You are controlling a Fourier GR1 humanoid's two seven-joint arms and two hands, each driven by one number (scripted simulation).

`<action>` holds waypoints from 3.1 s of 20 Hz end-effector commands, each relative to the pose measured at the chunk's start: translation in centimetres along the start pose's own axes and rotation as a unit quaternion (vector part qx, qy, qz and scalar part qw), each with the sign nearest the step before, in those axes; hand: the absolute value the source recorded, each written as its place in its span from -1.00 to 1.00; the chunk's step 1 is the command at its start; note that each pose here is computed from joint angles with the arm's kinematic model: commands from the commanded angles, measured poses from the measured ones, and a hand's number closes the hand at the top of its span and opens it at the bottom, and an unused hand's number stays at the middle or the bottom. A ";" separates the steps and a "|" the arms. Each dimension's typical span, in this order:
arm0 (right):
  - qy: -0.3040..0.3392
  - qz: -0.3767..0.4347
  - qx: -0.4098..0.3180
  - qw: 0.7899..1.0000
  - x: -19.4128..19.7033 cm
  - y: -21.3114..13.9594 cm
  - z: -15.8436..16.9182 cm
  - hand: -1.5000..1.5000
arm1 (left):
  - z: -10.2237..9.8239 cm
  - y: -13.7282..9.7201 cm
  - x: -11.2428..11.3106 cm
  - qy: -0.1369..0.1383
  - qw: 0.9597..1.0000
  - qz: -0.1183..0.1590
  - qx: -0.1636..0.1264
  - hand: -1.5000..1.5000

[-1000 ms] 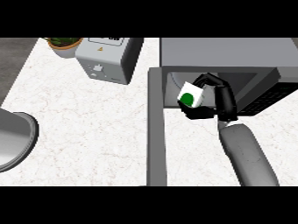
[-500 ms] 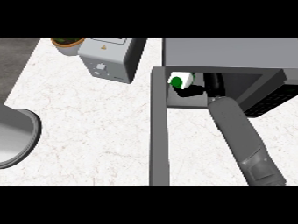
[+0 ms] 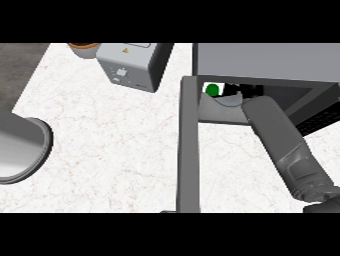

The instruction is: Pick up the milk, place it into the microwave and close the microwave

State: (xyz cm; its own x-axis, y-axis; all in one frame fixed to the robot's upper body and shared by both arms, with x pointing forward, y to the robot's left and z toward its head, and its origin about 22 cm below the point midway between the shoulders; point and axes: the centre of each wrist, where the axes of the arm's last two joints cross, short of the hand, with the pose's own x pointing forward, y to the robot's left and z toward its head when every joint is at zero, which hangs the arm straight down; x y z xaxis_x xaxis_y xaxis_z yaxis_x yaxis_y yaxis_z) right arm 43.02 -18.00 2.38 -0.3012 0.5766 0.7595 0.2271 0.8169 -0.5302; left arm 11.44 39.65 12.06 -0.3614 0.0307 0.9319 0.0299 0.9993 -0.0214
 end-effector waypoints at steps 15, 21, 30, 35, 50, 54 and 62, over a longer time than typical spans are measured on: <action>0.030 0.221 -0.125 0.967 -3.2 -5.7 -1.1 -1.00 | -2.7 -0.3 -1.5 -0.004 1.000 0.008 -0.026 -1.00; 0.031 0.252 -0.119 0.960 -4.1 -6.2 -0.5 -1.00 | -2.6 0.1 -1.4 0.004 1.000 -0.020 -0.019 -1.00; -0.008 0.186 -0.068 0.980 -2.3 -4.3 -1.2 -1.00 | -3.2 -0.6 -2.2 0.022 0.997 -0.012 -0.068 -1.00; -0.012 0.119 -0.036 0.992 -1.7 -4.6 -1.9 -1.00 | -3.9 -1.2 -3.2 0.022 0.995 0.002 -0.098 -1.00; 0.018 -0.108 -0.009 0.994 -5.1 -2.2 3.1 -1.00 | -4.0 -5.0 -4.9 0.016 0.985 0.042 -0.168 -1.00; 0.040 -0.176 0.018 0.983 -4.9 -0.2 4.3 -1.00 | -5.5 -6.2 -5.9 0.030 0.981 0.048 -0.185 1.00; 0.040 -0.268 0.043 0.962 -7.0 2.2 9.8 -1.00 | -5.8 -9.2 -4.9 0.042 0.974 0.065 -0.212 1.00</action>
State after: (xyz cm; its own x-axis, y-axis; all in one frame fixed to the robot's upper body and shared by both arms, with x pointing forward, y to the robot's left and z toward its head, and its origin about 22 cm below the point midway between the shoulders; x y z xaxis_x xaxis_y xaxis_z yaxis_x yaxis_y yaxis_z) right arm 38.53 -21.21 -5.43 -0.2871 0.1430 0.9472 0.0258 0.9896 -0.1416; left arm 18.50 31.62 9.55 -0.2690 0.1260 0.9549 0.4376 0.8992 0.0047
